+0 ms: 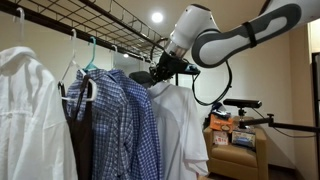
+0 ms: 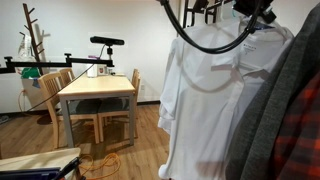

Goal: Pick the white shirt on the hang and move it to the right

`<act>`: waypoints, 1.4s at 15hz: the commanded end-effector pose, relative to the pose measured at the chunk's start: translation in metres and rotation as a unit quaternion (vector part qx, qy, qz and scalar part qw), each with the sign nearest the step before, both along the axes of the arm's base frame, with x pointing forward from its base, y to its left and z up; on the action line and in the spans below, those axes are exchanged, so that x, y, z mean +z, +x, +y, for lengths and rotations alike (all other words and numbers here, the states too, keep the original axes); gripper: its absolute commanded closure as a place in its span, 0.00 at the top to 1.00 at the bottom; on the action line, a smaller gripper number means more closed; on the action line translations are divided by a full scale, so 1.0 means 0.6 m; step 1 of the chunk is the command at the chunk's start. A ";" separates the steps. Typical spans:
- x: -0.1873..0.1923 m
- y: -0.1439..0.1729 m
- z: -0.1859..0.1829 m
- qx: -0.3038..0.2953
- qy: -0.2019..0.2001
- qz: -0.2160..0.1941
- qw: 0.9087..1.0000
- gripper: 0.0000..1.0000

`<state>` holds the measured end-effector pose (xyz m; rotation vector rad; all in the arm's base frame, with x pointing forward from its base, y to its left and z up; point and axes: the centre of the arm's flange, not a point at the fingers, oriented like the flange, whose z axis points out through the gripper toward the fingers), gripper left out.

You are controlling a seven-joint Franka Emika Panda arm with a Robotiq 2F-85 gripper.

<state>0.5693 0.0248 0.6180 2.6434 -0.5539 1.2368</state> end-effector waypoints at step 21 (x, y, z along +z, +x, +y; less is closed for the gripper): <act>-0.249 -0.242 -0.238 -0.313 0.185 0.123 0.923 0.09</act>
